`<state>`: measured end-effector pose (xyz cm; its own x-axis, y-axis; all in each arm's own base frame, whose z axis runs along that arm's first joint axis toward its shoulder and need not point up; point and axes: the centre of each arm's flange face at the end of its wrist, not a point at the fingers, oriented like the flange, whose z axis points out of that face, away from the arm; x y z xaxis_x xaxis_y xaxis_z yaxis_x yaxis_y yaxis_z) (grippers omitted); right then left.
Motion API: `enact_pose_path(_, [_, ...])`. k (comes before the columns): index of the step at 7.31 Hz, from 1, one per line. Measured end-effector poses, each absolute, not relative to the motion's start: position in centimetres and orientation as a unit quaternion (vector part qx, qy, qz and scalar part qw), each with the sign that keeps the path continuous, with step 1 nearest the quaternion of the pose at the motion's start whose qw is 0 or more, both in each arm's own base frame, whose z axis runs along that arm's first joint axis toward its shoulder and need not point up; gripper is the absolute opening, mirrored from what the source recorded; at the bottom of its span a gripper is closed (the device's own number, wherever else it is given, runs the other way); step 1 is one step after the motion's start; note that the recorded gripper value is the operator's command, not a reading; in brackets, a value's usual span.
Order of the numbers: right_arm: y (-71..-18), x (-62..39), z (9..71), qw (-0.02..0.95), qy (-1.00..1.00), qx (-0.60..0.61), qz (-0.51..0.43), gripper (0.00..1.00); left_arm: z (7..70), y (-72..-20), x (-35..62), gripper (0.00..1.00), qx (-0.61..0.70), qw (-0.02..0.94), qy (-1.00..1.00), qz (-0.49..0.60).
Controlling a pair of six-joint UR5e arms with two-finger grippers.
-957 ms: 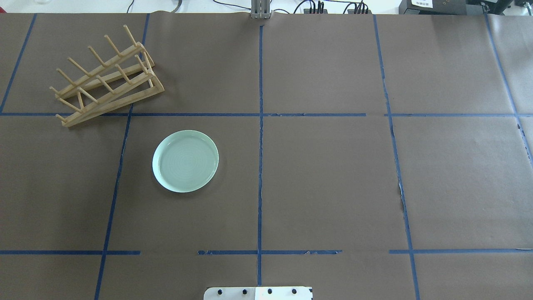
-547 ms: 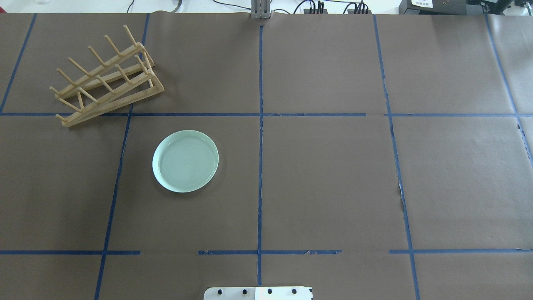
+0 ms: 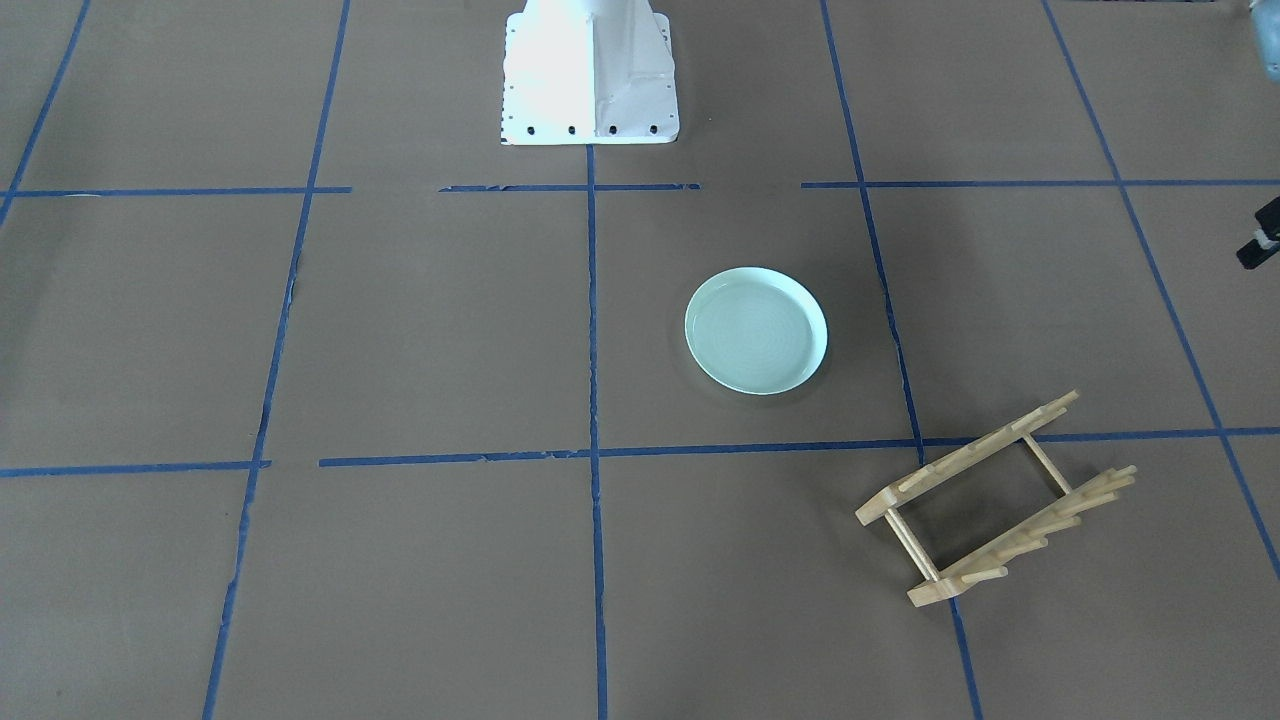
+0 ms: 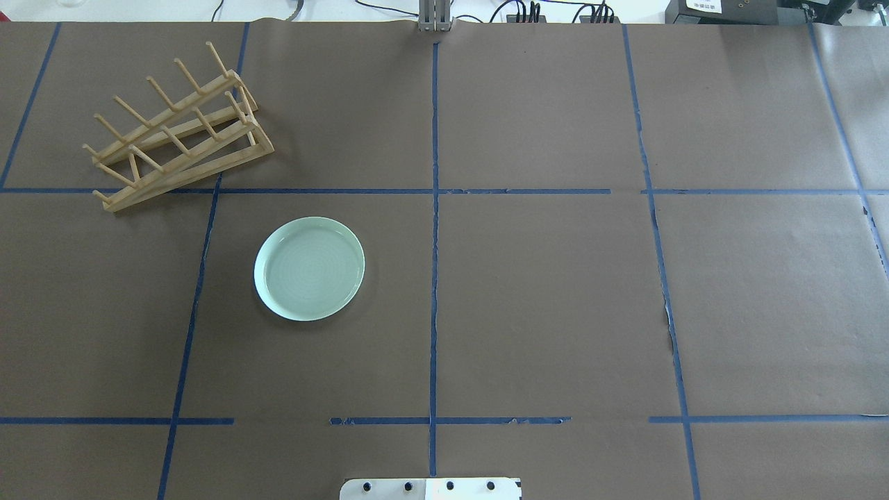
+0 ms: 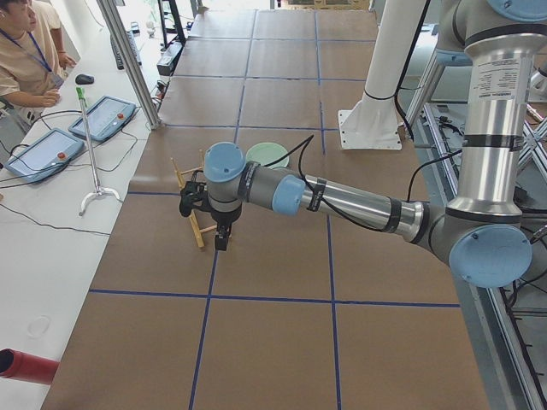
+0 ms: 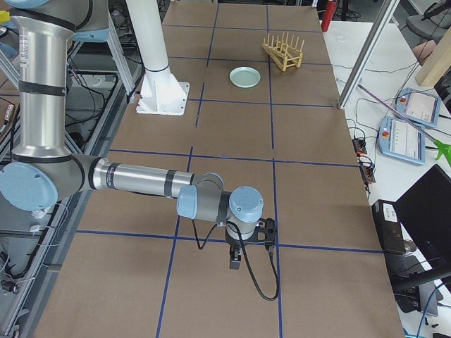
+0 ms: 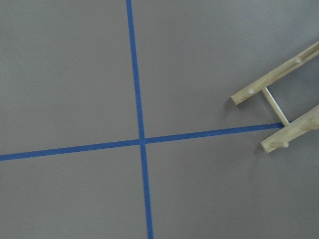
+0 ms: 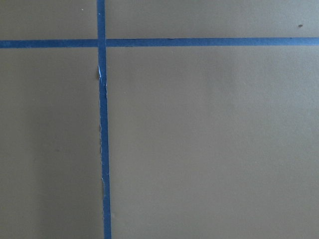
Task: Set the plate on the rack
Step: 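Move the left gripper down to the rim of the pale green plate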
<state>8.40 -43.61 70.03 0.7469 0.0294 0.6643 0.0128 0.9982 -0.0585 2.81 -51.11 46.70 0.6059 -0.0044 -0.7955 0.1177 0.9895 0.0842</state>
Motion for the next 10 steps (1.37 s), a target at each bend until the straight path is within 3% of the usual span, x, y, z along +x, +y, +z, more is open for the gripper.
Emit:
enact_pose_path(5, [-43.6, 8.4, 70.0, 0.934, -0.356, -0.03, 0.004, 1.0, 31.5, -51.4, 25.4, 1.0, -0.042, 0.873, 0.463, -0.146])
enact_pose_path(10, [-43.6, 8.4, 70.0, 0.934, -0.356, -0.029, 0.004, 1.0, 28.2, -48.8, 47.4, 0.99, -0.06, 0.921, 0.354, -0.152])
